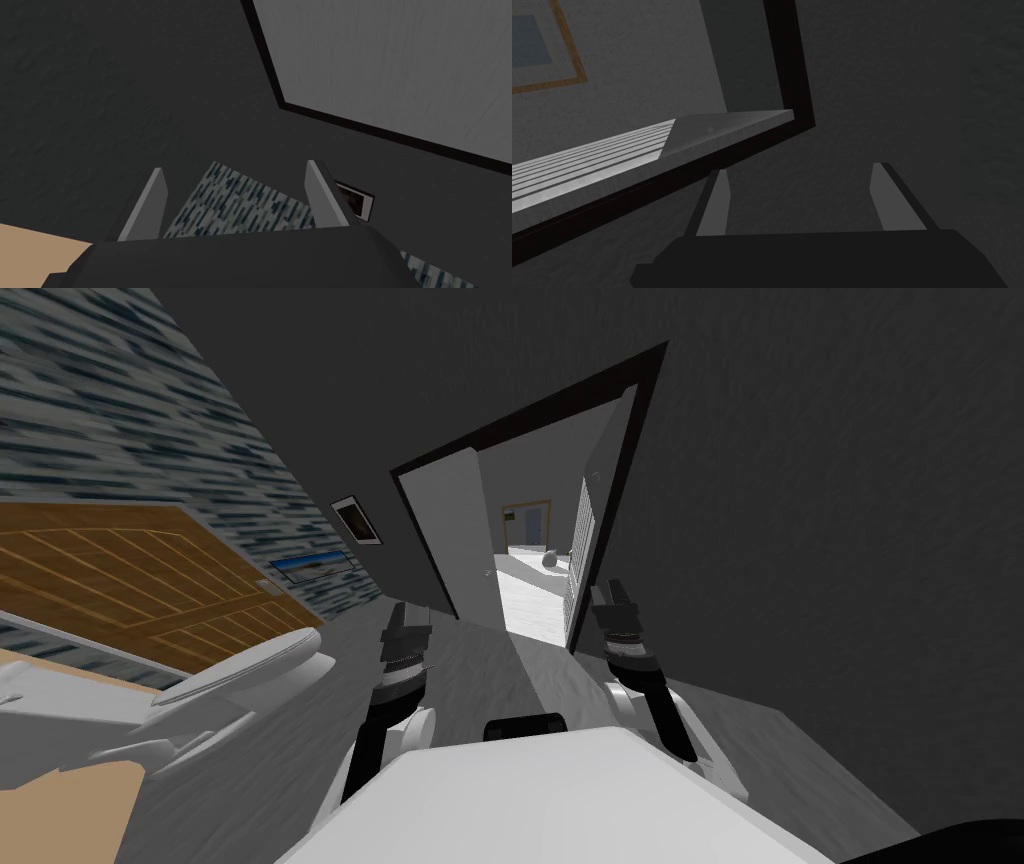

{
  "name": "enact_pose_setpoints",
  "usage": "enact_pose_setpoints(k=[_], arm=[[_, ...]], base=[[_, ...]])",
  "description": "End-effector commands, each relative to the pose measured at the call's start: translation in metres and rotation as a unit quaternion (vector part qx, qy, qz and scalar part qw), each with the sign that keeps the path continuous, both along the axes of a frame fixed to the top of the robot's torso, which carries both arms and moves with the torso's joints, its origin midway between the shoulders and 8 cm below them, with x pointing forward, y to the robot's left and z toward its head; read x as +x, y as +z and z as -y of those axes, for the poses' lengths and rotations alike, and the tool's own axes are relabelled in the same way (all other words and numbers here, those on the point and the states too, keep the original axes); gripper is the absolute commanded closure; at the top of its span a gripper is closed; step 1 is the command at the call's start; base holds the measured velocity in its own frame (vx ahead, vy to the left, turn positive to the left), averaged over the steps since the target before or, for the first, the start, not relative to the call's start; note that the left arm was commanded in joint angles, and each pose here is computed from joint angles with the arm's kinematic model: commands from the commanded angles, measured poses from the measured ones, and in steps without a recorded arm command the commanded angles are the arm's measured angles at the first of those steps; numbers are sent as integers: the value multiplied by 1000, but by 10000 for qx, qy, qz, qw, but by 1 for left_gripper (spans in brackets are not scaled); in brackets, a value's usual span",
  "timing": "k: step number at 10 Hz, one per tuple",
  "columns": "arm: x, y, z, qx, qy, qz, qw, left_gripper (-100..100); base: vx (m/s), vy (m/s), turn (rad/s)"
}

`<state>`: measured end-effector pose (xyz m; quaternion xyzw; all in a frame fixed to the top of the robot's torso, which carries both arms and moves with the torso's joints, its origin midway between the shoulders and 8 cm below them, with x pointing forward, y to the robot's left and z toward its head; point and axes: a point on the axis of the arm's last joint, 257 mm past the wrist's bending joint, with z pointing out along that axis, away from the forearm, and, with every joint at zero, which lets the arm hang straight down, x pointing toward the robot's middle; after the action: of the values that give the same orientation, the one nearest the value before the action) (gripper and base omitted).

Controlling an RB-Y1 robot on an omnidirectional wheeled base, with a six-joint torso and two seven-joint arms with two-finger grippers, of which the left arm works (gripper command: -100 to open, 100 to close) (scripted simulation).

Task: Push the door open

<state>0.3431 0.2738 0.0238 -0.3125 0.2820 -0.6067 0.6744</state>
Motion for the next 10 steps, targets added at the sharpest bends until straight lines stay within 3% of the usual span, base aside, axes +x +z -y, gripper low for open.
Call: enact_pose_setpoints(k=[1,3,10], arm=[[9,-9,3,-12,-60,-76,10000,-100],[17,-18,5,-24,-117,-151,9998,-100],[66,-68,25,-79,-454,-580,9973,-100]], base=[[43,11,-7],[67,42,-13],[97,61,-15]])
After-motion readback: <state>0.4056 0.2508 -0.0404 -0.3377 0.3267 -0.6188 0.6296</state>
